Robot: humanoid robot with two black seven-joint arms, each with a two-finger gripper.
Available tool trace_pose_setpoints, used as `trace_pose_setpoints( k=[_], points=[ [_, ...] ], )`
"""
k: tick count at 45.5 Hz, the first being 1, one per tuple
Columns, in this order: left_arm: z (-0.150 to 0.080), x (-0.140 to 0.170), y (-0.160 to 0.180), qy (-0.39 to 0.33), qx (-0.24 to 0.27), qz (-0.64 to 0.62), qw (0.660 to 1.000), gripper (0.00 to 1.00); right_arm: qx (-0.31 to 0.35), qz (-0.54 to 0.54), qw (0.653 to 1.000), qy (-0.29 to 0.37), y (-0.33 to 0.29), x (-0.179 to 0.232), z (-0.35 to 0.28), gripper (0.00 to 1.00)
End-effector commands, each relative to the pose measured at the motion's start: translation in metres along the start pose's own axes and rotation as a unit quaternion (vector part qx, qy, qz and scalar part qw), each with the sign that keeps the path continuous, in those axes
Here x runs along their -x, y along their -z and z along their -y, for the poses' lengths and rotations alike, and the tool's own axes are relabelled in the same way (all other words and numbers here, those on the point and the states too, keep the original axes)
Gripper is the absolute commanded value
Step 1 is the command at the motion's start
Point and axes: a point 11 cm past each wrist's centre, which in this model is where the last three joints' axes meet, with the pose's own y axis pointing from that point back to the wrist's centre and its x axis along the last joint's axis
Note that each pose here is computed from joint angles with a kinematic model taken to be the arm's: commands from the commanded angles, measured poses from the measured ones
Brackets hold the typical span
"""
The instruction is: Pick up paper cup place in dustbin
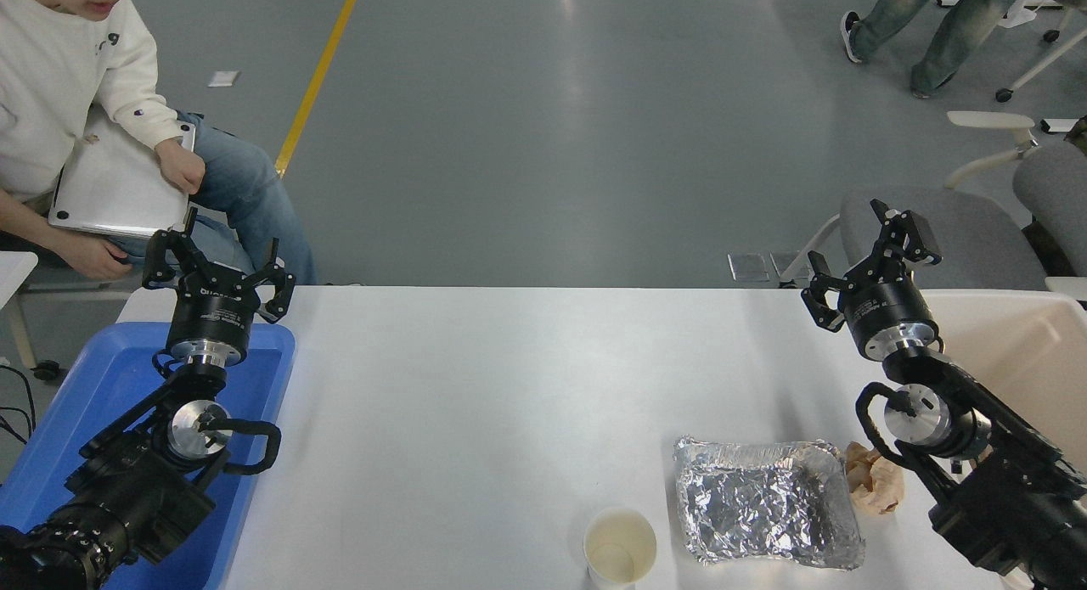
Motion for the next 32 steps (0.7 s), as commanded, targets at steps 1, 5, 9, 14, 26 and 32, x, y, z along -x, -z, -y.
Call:
trace_pose_setpoints(
  k=[1,5,9,14,26,32],
  points=[
    [-0.0002,-0.0003,-0.0001,0.000,0.001,0.000,1.000,0.99,-0.003,0.000,1.000,-0.003,0.0021,-0.0022,-0.0001,1.00],
    [-0.0002,-0.0003,0.0001,0.000,0.000,0.000,1.000,0.99,-0.003,0.000,1.000,-0.003,0.0014,-0.0015,-0.0002,1.00],
    [-0.0001,0.0001,0.0000,0.000,0.001,0.000,1.000,0.99,-0.004,0.001,1.000,-0.003,0.0017,-0.0017,-0.0001,1.00],
    [-0.0002,-0.0003,-0.0001,0.000,0.001,0.000,1.000,0.99,-0.005,0.001,1.000,-0.001,0.0022,-0.0004,0.0003,1.00],
    [-0.0001,0.0001,0.0000,0.000,0.001,0.000,1.000,0.99,-0.001,0.004,1.000,0.000,0.0003,-0.0003,-0.0001,1.00],
    [0.0000,0.0001,0.0002,0.000,0.000,0.000,1.000,0.99,-0.002,0.021,1.000,-0.005,0.0007,-0.0001,0.0007,1.00]
  ],
)
